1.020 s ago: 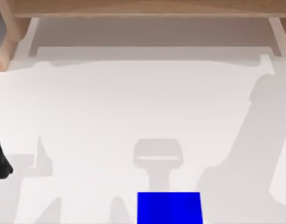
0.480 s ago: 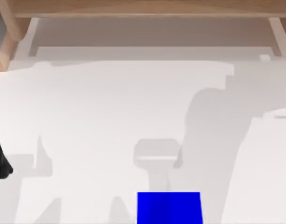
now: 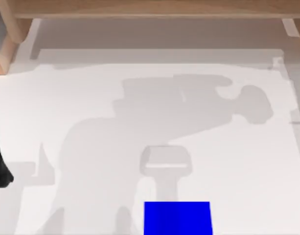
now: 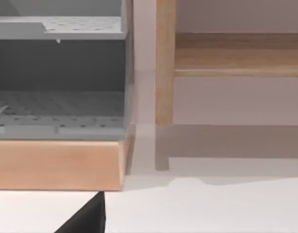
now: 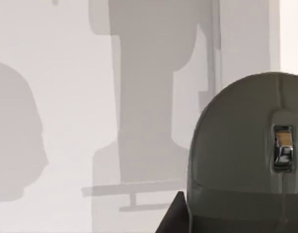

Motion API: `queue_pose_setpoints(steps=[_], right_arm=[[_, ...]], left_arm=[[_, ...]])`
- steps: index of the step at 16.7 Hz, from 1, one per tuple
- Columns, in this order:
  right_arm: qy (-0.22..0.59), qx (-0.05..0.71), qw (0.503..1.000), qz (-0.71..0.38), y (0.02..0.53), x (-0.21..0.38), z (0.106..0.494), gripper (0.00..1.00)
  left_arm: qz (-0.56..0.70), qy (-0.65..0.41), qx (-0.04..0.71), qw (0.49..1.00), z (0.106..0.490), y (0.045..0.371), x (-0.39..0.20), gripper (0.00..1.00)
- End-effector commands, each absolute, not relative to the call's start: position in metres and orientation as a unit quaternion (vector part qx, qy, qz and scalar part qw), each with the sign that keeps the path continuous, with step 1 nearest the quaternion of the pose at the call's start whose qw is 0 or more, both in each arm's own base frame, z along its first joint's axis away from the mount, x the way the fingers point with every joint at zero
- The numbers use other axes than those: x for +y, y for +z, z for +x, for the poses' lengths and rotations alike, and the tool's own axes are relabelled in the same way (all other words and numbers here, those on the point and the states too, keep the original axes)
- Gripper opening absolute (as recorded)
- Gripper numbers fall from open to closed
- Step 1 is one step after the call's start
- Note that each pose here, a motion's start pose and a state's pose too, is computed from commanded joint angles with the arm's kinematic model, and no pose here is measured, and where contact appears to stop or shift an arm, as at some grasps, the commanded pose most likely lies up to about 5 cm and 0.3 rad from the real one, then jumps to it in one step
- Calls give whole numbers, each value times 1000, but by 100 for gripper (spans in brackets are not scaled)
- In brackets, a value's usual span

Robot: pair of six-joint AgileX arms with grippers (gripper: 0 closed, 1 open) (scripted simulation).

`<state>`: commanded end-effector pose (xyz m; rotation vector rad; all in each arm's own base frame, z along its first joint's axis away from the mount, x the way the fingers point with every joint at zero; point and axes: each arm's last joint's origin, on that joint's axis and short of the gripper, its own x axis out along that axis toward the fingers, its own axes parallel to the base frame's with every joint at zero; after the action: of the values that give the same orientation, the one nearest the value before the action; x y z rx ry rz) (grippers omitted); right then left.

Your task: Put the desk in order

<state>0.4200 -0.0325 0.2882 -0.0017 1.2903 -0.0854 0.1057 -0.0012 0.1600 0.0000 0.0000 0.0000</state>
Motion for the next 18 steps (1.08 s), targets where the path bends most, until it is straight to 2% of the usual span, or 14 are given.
queue_pose_setpoints(steps=[5, 10, 14, 18], right_arm=[[-38, 618, 785, 30, 264, 80, 385, 0], [-28, 641, 766, 35, 223, 184, 321, 0], [-20, 656, 754, 26, 190, 241, 257, 0], [-13, 665, 747, 15, 164, 272, 199, 0]], left_arm=[[0, 0, 0, 1000, 106, 160, -1, 100], [0, 0, 0, 1000, 106, 160, -1, 100], [0, 0, 0, 1000, 106, 160, -1, 100], [0, 0, 0, 1000, 106, 160, -1, 100]])
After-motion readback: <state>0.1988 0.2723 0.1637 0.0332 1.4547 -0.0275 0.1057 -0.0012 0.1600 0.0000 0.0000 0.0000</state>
